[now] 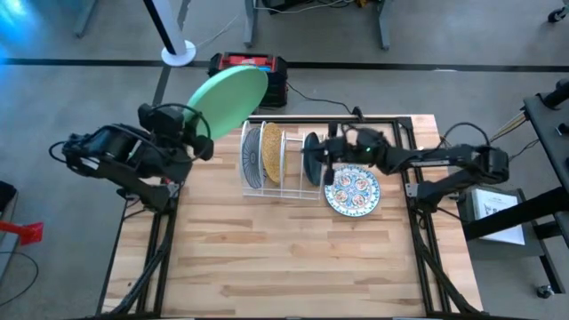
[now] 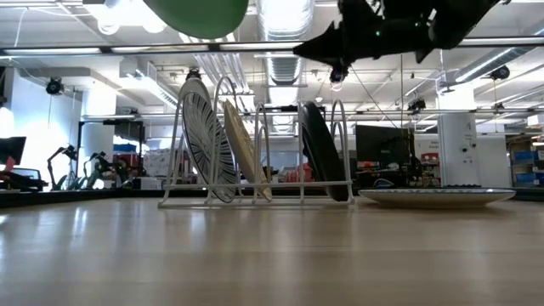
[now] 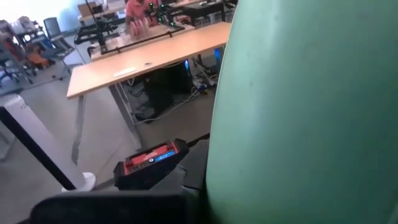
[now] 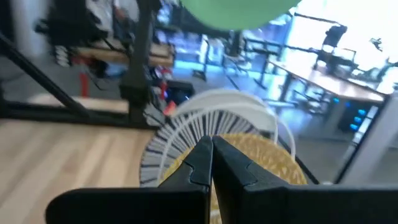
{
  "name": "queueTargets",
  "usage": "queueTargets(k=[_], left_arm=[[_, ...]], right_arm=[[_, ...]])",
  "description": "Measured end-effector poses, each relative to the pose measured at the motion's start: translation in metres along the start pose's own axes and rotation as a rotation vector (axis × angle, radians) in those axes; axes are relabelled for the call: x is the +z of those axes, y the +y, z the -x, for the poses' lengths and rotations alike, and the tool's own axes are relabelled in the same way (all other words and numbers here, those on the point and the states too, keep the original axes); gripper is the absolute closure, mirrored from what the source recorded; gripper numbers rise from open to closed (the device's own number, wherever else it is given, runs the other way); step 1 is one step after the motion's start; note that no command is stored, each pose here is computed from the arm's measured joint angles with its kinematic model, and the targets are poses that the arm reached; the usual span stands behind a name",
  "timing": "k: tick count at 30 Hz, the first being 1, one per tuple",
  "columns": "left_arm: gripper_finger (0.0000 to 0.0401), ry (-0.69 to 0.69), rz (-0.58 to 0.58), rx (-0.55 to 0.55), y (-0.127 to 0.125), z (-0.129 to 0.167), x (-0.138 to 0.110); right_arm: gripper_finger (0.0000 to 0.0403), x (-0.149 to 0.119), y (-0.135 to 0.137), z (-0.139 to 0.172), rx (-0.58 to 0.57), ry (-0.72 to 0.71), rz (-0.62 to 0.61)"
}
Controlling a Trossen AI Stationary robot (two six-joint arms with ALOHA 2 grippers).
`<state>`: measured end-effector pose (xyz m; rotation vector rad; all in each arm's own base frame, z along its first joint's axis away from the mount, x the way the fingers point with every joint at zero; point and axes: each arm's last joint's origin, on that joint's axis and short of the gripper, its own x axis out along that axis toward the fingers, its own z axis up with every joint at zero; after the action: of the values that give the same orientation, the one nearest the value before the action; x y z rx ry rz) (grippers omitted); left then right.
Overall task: Sort dishes
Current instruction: Put the green plate in the dish rack
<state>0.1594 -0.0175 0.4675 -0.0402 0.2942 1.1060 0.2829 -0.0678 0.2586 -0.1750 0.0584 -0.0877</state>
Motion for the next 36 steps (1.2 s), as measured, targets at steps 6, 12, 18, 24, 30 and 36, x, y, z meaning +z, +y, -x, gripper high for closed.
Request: queueTargets(k=[6,12,18,24,30,36], left_arm=[[0.0362,-0.025,-0.037,0.011,-0.008,0.0,-0.016],[0.0363,-0.007,0.029,-0.018,-0.012,0.0,-0.047],[0.0363,-0.036,0.099,-0.073,-0.007,0.008,-0.07],[0.0363,-0.123,0.118,-0.061,0.001,0.009,-0.073],[0.0363,-0.224,0.069,-0.008,0.005,0.009,-0.069],[0.0363,-0.236,-0.002,0.009,0.01,0.007,-0.075]], right_arm=[[0.0403,-0.01,0.032,-0.014,-0.155,0.075,0.083],[0.0403,-0.009,0.047,-0.012,-0.187,0.105,0.039],[0.0403,-0.009,0.049,-0.011,-0.179,0.117,0.009],[0.0403,-0.009,0.051,-0.012,-0.106,0.096,-0.012],[0.0403,-0.016,0.058,-0.023,-0.095,0.053,-0.021],[0.0403,-0.025,0.075,-0.052,-0.05,0.082,-0.006]])
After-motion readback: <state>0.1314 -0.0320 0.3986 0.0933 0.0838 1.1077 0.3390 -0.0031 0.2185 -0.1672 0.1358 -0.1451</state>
